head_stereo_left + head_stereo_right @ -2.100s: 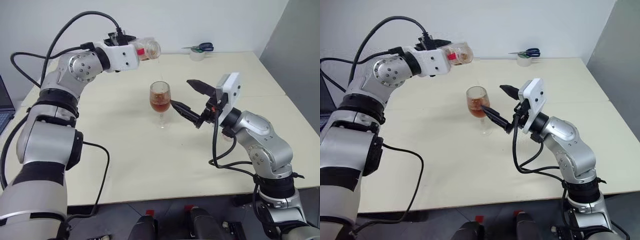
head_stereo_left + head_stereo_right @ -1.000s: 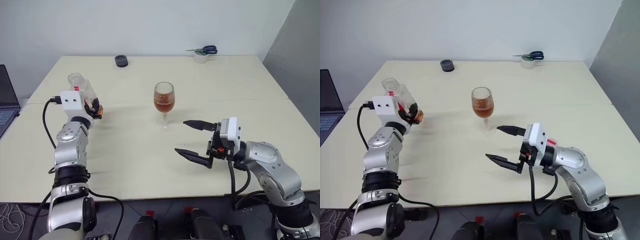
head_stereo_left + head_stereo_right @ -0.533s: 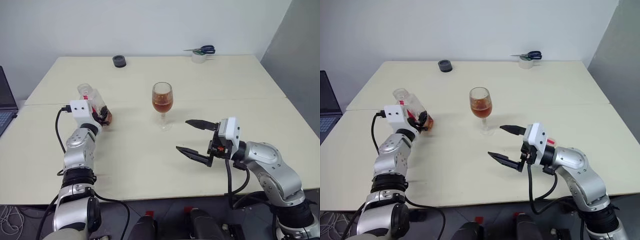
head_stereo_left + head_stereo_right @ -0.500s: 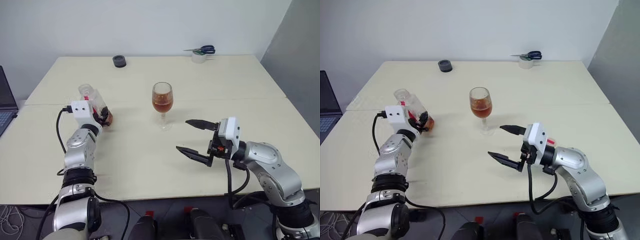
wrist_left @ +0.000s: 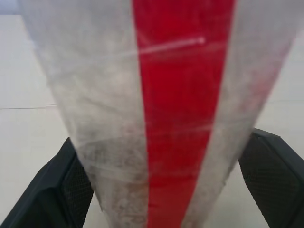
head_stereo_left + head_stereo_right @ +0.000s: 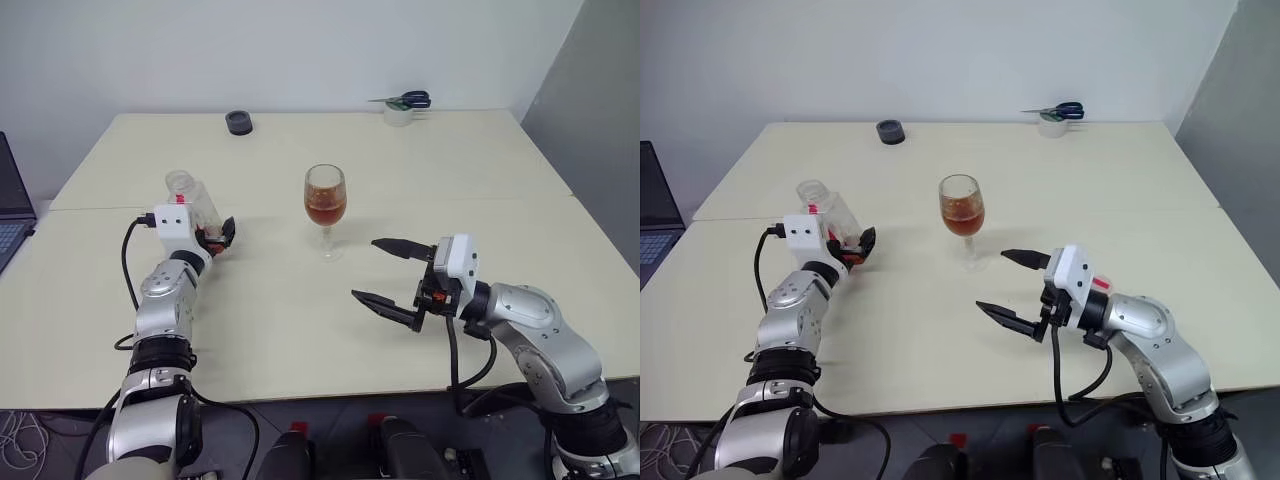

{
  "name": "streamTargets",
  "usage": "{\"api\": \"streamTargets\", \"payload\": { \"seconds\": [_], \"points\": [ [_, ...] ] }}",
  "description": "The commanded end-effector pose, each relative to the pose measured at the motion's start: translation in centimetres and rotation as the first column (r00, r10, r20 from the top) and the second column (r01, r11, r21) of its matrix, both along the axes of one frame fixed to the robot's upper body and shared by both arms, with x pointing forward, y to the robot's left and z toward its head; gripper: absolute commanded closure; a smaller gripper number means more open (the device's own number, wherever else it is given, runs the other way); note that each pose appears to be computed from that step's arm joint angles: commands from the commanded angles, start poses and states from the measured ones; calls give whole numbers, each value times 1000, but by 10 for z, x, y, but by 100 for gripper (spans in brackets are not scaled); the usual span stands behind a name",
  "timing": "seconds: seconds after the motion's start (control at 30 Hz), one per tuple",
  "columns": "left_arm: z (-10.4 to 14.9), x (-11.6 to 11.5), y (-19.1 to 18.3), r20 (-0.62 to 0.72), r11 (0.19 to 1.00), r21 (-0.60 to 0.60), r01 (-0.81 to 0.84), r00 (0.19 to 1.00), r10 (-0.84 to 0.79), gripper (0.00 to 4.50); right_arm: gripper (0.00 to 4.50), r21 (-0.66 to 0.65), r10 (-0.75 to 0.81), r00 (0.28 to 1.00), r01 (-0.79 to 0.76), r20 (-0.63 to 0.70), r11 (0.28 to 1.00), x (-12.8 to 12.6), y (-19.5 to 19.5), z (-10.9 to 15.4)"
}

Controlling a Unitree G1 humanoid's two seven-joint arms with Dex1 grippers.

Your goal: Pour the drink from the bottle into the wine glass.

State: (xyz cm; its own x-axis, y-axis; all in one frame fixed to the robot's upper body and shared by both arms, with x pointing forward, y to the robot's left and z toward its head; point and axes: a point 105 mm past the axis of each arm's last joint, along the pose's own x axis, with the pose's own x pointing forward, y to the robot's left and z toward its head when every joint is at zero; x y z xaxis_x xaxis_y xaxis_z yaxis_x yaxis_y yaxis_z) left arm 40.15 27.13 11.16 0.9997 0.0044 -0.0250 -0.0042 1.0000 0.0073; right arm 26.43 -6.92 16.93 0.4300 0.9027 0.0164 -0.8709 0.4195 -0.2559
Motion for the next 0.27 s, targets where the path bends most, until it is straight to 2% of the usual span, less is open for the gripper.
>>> {"api": "streamTargets", "payload": {
  "seconds": [0.03, 0.13, 0.27],
  "points": [
    [7, -9, 2, 24, 1000, 1, -14, 1000, 14, 4, 0, -8, -41, 999, 41, 20, 999, -6, -1, 0],
    [0, -26, 3, -3, 1000, 0, -23, 1000, 23, 4, 0, -58, -174, 985, 173, -10, 983, -1, -13, -18],
    [-11, -60, -5, -63, 1000, 18, -10, 998, 11, 4, 0, 1, -509, 848, 514, -146, 858, 20, -48, -31]
  ]
}}
